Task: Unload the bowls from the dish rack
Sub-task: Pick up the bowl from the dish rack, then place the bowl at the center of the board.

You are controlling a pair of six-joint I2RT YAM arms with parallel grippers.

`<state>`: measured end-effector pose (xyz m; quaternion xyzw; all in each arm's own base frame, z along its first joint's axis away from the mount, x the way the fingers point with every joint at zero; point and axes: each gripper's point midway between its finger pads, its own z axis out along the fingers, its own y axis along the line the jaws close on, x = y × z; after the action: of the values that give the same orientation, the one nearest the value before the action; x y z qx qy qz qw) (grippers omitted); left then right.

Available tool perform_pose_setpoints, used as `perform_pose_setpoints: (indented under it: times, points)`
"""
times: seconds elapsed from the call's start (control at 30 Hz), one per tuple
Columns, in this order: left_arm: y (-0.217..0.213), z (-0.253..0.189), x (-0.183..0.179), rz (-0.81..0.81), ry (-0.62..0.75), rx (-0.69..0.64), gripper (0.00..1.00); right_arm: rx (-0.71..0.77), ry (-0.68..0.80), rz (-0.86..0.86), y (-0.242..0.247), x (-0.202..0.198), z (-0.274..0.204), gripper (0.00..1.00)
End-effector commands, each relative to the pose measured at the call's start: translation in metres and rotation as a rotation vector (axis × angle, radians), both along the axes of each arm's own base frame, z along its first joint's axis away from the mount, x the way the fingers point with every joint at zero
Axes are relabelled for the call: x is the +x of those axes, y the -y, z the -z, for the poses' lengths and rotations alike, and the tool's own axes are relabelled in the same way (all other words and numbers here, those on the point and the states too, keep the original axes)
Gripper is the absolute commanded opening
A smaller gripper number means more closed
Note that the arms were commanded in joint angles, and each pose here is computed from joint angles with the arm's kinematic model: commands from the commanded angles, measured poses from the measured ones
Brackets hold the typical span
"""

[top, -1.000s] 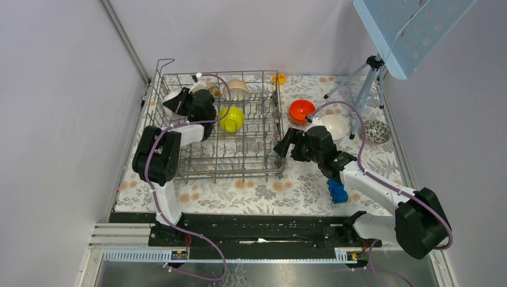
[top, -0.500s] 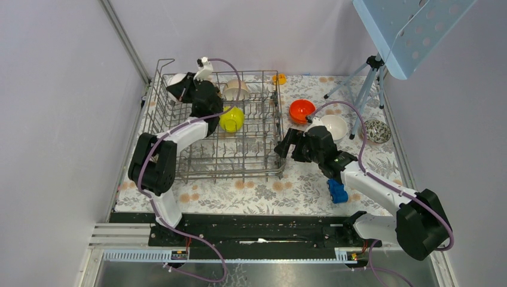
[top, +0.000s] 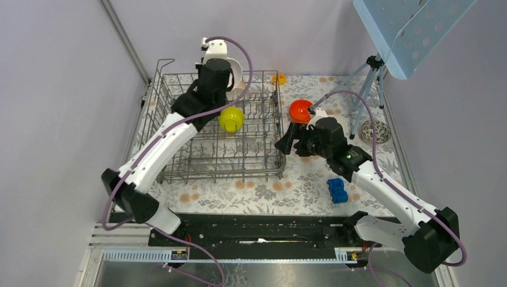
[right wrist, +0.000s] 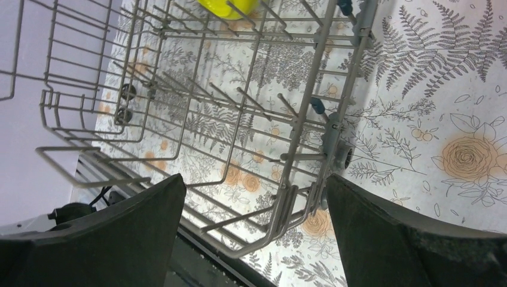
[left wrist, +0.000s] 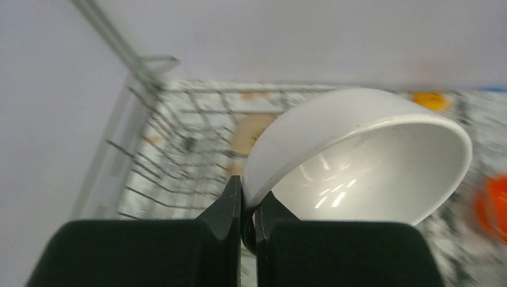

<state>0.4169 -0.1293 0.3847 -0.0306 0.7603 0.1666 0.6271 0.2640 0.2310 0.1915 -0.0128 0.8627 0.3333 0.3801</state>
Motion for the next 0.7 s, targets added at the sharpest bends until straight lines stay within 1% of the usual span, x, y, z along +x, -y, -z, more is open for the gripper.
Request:
perform_pose_setpoints:
  times: [0.0, 0.03, 0.17, 0.3, 0.37, 0.47, 0.67]
  points:
    - [0.047, 0.049, -0.054, 0.271, -0.252, -0.390, 0.00, -0.006, 0.059, -0.118, -0.003, -0.018, -0.038, 0.94]
    - [0.058, 0.049, -0.066, 0.344, -0.276, -0.450, 0.00, -0.011, 0.063, -0.127, -0.002, -0.021, -0.042, 0.94]
    - [0.080, 0.063, -0.102, 0.475, -0.351, -0.620, 0.00, 0.003, 0.102, -0.127, -0.002, -0.025, -0.067, 0.93]
    - [0.083, 0.068, -0.130, 0.519, -0.369, -0.746, 0.00, -0.052, 0.145, -0.107, -0.007, -0.025, -0.088, 0.91]
    - [0.080, 0.072, -0.139, 0.508, -0.379, -0.788, 0.00, -0.106, 0.181, -0.094, -0.013, -0.025, -0.103, 0.90]
    - [0.077, 0.080, -0.149, 0.473, -0.411, -0.838, 0.00, -0.184, 0.195, -0.077, -0.023, -0.022, -0.117, 0.90]
    - [0.067, 0.106, -0.164, 0.336, -0.513, -0.905, 0.00, -0.352, 0.234, -0.086, -0.038, -0.024, -0.136, 0.89]
